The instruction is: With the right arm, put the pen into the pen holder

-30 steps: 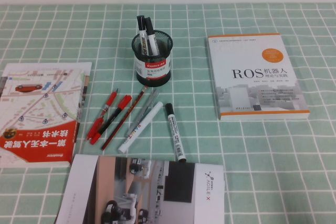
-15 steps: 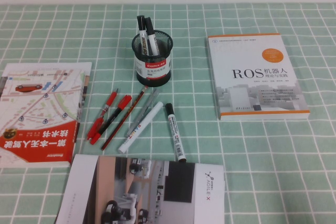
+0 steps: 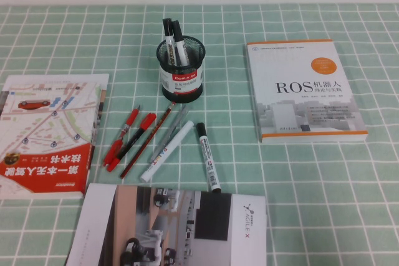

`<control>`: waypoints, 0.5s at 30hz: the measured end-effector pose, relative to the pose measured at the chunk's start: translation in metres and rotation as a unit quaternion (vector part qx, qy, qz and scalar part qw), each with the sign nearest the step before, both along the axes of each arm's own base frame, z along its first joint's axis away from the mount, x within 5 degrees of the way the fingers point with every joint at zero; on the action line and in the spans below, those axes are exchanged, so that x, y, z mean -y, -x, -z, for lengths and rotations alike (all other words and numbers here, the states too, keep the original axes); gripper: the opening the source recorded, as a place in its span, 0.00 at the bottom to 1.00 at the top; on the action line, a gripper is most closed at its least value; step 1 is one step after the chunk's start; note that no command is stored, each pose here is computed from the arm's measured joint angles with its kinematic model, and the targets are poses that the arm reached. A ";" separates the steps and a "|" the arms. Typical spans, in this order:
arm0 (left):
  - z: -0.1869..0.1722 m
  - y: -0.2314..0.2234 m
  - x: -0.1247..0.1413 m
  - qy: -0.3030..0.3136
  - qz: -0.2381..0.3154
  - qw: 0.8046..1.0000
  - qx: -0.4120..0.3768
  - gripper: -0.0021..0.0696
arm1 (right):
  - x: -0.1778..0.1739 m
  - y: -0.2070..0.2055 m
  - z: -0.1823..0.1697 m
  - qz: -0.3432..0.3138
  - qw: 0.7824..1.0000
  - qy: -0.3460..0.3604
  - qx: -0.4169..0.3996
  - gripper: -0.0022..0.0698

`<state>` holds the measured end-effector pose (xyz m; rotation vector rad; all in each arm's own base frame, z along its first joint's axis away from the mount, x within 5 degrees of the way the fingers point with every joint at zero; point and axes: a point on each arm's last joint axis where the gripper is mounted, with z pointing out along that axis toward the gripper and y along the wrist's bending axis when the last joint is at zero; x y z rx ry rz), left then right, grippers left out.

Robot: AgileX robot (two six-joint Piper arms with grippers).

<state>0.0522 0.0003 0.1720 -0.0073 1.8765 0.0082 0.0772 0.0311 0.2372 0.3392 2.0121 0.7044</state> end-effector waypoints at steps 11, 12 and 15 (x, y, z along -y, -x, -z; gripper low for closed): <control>0.000 0.000 0.000 0.000 0.000 1.000 0.000 0.02 | -0.015 -0.073 -0.053 -0.106 0.970 0.097 -0.196 0.00; 0.000 0.000 0.000 0.000 0.000 1.000 0.000 0.02 | -0.017 -0.083 -0.055 -0.113 0.966 0.105 -0.208 0.00; 0.000 0.000 0.000 0.000 0.000 1.000 0.000 0.02 | -0.030 -0.111 -0.057 -0.145 0.954 0.131 -0.229 0.00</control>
